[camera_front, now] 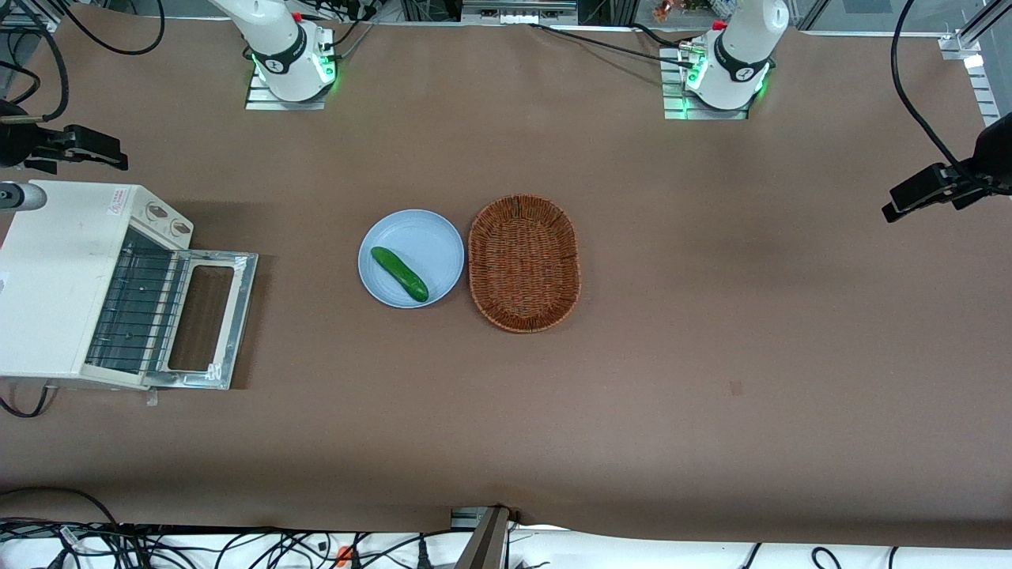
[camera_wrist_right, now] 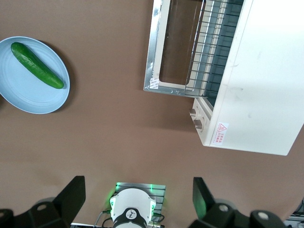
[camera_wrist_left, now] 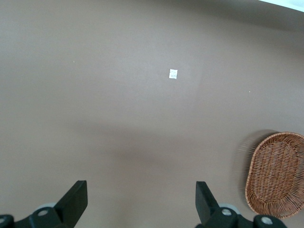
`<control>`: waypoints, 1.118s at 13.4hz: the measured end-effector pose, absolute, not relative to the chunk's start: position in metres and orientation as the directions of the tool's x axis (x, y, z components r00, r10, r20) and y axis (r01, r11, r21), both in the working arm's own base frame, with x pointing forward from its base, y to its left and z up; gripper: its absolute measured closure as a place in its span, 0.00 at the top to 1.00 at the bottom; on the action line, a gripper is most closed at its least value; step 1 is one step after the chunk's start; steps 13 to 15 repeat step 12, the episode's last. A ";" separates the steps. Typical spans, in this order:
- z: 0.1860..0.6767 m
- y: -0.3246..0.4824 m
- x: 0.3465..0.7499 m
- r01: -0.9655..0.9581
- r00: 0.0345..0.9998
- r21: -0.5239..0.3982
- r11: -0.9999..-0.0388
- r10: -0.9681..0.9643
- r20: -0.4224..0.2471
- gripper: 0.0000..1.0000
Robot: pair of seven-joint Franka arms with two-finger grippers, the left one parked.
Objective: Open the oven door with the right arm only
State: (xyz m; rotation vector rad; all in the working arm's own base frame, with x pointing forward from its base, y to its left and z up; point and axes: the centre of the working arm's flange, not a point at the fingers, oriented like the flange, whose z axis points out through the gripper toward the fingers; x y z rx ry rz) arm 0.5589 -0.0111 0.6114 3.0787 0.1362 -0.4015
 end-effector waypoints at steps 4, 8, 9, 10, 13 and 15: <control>0.618 -0.017 0.567 0.082 0.980 0.033 -0.996 0.075 -0.184 1.00; 0.614 -0.016 0.576 0.085 0.986 0.036 -0.996 0.079 -0.148 1.00; 0.613 -0.015 0.577 0.087 0.986 0.036 -0.996 0.081 -0.145 1.00; 0.613 -0.014 0.578 0.088 0.986 0.034 -0.996 0.082 -0.144 1.00; 0.613 -0.014 0.578 0.086 0.986 0.026 -0.996 0.081 -0.142 1.00; 0.613 -0.014 0.578 0.086 0.986 0.026 -0.996 0.081 -0.142 1.00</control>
